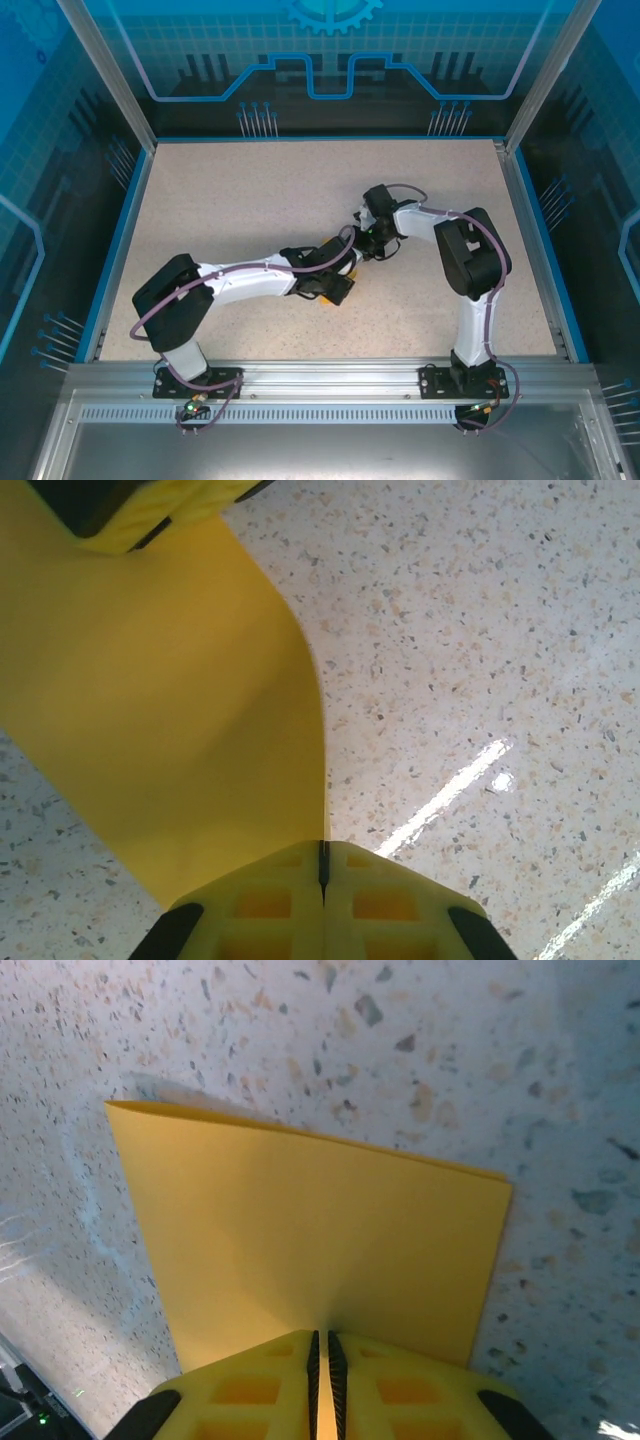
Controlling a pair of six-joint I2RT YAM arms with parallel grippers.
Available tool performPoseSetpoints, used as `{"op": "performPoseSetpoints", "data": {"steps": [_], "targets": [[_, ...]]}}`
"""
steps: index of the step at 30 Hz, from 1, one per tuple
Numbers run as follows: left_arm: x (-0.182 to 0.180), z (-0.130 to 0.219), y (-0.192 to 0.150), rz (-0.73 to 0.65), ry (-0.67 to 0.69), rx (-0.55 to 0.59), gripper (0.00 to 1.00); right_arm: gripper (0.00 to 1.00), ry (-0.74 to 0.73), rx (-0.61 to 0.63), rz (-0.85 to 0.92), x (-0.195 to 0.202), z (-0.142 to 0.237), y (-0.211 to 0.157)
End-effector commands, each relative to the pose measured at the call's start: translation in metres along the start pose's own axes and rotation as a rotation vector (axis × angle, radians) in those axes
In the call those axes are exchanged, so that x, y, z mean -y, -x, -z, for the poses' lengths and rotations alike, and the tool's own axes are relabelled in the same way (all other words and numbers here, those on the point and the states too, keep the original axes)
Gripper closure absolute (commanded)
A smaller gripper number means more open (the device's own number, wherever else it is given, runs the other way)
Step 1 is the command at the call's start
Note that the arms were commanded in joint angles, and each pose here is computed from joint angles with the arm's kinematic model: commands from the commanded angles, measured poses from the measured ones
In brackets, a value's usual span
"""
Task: Fold a paper plane with a square sheet of paper (pick it up from the middle)
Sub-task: Third fold the triangle at the center of the table.
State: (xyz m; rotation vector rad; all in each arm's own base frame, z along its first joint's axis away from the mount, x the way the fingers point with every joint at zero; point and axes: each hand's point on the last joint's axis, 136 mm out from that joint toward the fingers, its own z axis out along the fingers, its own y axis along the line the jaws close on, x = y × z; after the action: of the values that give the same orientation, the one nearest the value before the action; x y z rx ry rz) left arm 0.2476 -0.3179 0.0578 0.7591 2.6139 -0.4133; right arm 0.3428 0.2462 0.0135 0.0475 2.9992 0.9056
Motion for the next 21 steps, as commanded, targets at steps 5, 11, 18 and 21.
{"op": "performPoseSetpoints", "data": {"steps": [5, 11, 18, 21], "targets": [[-0.012, 0.006, 0.002, 0.017, -0.037, -0.008, 1.0, 0.85, -0.109, -0.042, 0.038, 0.013, -0.006, -0.011], [-0.03, 0.003, 0.004, 0.055, -0.016, -0.012, 1.0, 0.84, -0.107, -0.043, 0.036, 0.013, -0.007, -0.012], [-0.043, -0.002, 0.006, 0.081, 0.001, -0.018, 1.0, 0.83, -0.1, -0.047, 0.029, 0.014, -0.009, -0.014], [-0.044, -0.004, 0.007, 0.086, -0.011, -0.022, 1.0, 0.82, -0.098, -0.045, 0.027, 0.013, -0.008, -0.014]]}}
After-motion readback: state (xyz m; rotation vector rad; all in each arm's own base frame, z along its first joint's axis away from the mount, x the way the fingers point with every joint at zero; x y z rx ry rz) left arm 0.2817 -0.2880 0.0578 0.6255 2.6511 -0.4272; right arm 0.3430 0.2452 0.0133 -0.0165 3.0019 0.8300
